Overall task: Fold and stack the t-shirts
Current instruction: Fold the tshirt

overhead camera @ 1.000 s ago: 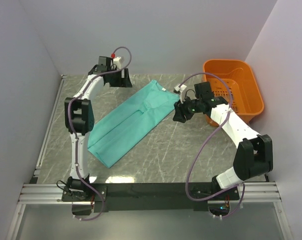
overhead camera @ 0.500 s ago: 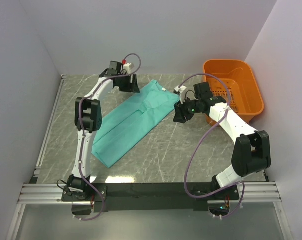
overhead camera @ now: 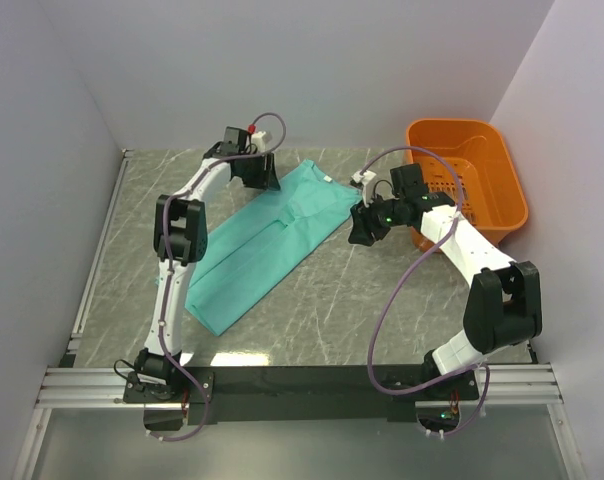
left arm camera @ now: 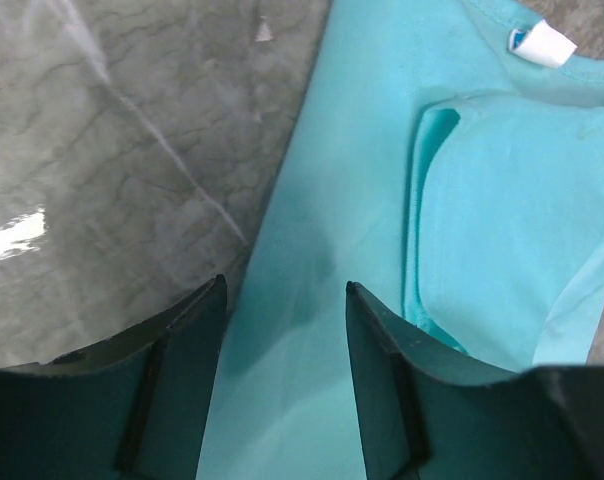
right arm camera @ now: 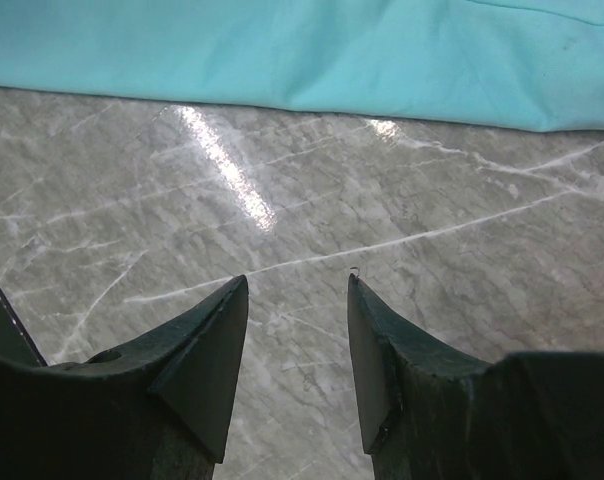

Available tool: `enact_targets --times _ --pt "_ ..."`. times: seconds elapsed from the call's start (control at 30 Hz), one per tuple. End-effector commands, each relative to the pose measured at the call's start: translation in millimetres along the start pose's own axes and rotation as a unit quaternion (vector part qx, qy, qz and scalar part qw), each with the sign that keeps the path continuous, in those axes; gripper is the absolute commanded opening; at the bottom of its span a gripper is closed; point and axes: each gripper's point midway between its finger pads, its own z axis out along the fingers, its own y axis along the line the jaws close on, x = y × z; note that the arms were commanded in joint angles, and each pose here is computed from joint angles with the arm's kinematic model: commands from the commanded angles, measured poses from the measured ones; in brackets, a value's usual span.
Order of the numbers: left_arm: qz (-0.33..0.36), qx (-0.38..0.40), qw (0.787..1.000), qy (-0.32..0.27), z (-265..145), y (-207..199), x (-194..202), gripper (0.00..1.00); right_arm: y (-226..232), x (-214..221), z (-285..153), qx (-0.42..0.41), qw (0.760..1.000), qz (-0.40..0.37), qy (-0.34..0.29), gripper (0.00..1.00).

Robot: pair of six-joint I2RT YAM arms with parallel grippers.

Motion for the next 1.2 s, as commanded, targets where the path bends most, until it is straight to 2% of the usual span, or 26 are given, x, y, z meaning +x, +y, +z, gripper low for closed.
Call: enact_targets --times 0.0,0.13,0.17,0.33,0.43,0.47,0.57,0.67,0.7,0.77,0.8,0.83,0.87,0.9,0.93,0.97,1.0,1.1,1.13,1.17 --pt "0.019 0.007 1.0 0.011 10.4 -13.6 6.9 0.56 -2.4 -9.9 -6.6 0.001 1.0 -0.008 -0.014 0.52" --pt "0.019 0.0 1.0 0.018 10.6 -12.3 11.7 0.5 -3.2 -9.4 -6.6 0.002 1.0 -0.006 -0.014 0.52" --pt "0.019 -0.013 1.0 0.017 10.0 -8.1 11.2 0.46 -3.4 -9.7 -7.0 0.003 1.0 -0.008 -0.014 0.52" --pt "0.008 -0.067 0.998 0.003 4.7 8.6 2.3 0.38 -3.2 -10.1 -8.4 0.004 1.0 -0.007 -0.016 0.52" --pt "-0.017 -0.089 0.996 -0.015 -1.7 20.7 -7.0 0.26 -3.9 -10.0 -9.4 0.005 1.0 -0.006 -0.017 0.52" --pt "-0.025 -0.093 0.995 -0.021 -5.5 23.8 -11.2 0.17 -3.5 -10.4 -9.7 0.004 1.0 -0.006 -0.018 0.52" --pt "-0.052 -0.099 0.993 -0.029 -13.6 37.3 -14.4 0.0 -4.8 -9.5 -10.1 0.006 1.0 -0.005 -0.017 0.52" --pt "-0.095 -0.112 0.989 -0.034 -29.3 62.6 -11.3 0.0 -5.7 -8.6 -9.6 0.007 1.0 -0.003 -0.016 0.52" --pt "-0.114 -0.118 0.986 -0.023 -30.1 72.0 2.5 0.0 -6.2 -8.5 -9.2 0.007 1.0 -0.003 -0.016 0.52" --pt "-0.15 -0.121 0.98 -0.043 -46.6 81.5 -2.4 0.0 -5.7 -9.3 -9.1 0.006 1.0 -0.004 -0.016 0.52" --pt "-0.183 -0.131 0.974 -0.033 -52.9 101.0 17.0 0.0 -6.3 -8.1 -9.3 0.008 1.0 -0.002 -0.015 0.52" --pt "-0.206 -0.126 0.969 -0.059 -65.6 102.4 6.4 0.0 -6.9 -7.6 -8.7 0.008 1.0 -0.002 -0.014 0.52" --pt "-0.232 -0.135 0.961 -0.07 -78.2 120.1 9.9 0.0 -6.9 -7.9 -8.4 0.009 1.0 -0.004 -0.014 0.52" --pt "-0.259 -0.142 0.953 -0.061 -79.3 125.8 29.9 0.0 -7.4 -7.4 -8.7 0.01 1.0 -0.002 -0.014 0.52" --pt "-0.289 -0.146 0.942 -0.084 -98.3 135.1 23.7 0.0 -6.9 -7.3 -8.0 0.008 1.0 -0.003 -0.013 0.52" --pt "-0.297 -0.152 0.937 -0.104 -106.2 143.8 20.7 0.0 -7.0 -7.0 -8.5 0.008 1.0 -0.004 -0.014 0.52" --pt "-0.319 -0.166 0.927 -0.103 -115.4 158.8 34.4 0.0 -7.0 -6.8 -8.1 0.007 1.0 -0.004 -0.014 0.52" --pt "-0.333 -0.176 0.919 -0.119 -134.7 168.7 32.7 0.01 -4.1 -7.2 -7.4 0.0 1.0 -0.009 -0.014 0.52" --pt "-0.334 -0.177 0.918 -0.121 -138.7 168.3 31.2 0.05 0.2 -7.5 -4.1 -0.008 1.0 -0.012 -0.014 0.52" --pt "-0.336 -0.176 0.917 -0.125 -144.0 169.8 28.5 0.16 3.8 -8.0 -1.5 -0.015 1.0 -0.014 -0.013 0.52"
